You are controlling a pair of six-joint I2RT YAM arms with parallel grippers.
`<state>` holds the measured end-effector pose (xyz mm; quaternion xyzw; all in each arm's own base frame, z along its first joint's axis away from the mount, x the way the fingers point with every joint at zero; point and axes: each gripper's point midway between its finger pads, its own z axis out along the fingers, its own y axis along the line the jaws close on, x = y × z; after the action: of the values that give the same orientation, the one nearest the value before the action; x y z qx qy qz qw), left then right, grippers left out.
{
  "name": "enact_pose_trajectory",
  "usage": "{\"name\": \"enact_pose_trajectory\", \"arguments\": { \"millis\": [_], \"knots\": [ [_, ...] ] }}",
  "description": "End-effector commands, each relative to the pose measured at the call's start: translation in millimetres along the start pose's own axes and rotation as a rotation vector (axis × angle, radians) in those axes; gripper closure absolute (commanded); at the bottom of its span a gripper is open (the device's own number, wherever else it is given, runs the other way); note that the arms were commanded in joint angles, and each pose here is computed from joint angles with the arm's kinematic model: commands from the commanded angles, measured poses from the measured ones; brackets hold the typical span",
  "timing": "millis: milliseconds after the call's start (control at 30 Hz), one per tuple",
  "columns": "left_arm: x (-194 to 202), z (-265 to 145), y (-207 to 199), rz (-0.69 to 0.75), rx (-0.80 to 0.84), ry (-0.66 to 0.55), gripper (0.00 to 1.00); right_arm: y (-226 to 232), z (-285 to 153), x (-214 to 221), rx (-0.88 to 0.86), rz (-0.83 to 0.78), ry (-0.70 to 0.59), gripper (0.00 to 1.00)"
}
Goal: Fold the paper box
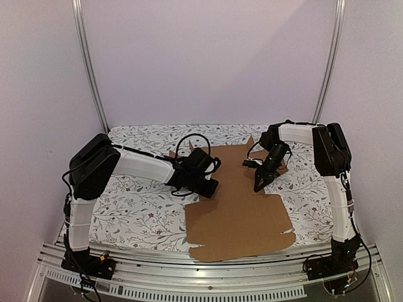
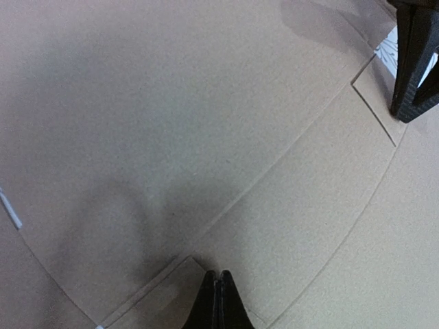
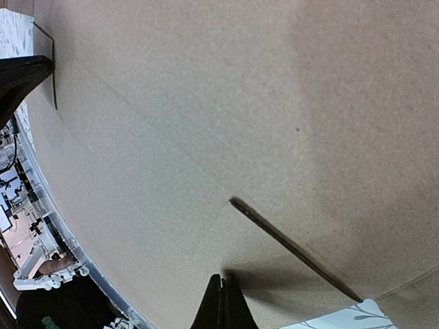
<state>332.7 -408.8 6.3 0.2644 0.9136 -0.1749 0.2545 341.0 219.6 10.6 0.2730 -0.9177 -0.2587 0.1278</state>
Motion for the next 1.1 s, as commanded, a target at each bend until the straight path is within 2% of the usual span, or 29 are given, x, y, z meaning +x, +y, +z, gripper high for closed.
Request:
{"name": "enact_pose_trajectory", "arguments": {
  "millis": [0,200,333,400,533,567,633,767,833,933,1067],
  "knots": [
    [118,14,39,0.011,-0.111,0.380,1.00,-42,26,5,0.132,0.042,0.049,1.00],
    [110,11,35,0.020,-0.103,0.378,1.00,-39,25,18,0.132,0.078,0.082,0.99],
    [74,-12,25,0.068,-0.082,0.298,1.00,-19,5,18,0.080,0.040,0.033,0.99],
    [36,-40,26,0.091,-0.135,0.206,0.81,-8,-10,16,0.071,0.008,-0.008,0.99],
    [-36,-115,29,0.085,-0.217,-0.014,0.57,19,-51,14,0.079,-0.063,-0.110,0.98],
    [-49,-134,34,0.074,-0.245,-0.065,0.50,26,-59,15,0.072,-0.078,-0.128,0.96],
    [-63,-165,50,0.040,-0.309,-0.124,0.42,43,-83,18,0.066,-0.115,-0.183,0.91],
    [-53,-192,106,-0.104,-0.438,-0.113,0.37,71,-125,31,0.075,-0.180,-0.277,0.81],
    [-39,-192,126,-0.201,-0.429,-0.087,0.36,79,-139,39,0.099,-0.210,-0.308,0.75],
    [-26,-183,145,-0.324,-0.390,-0.061,0.33,86,-152,48,0.141,-0.239,-0.346,0.67],
    [-12,-160,160,-0.406,-0.354,-0.022,0.29,93,-158,59,0.154,-0.252,-0.376,0.59]
  ]
}}
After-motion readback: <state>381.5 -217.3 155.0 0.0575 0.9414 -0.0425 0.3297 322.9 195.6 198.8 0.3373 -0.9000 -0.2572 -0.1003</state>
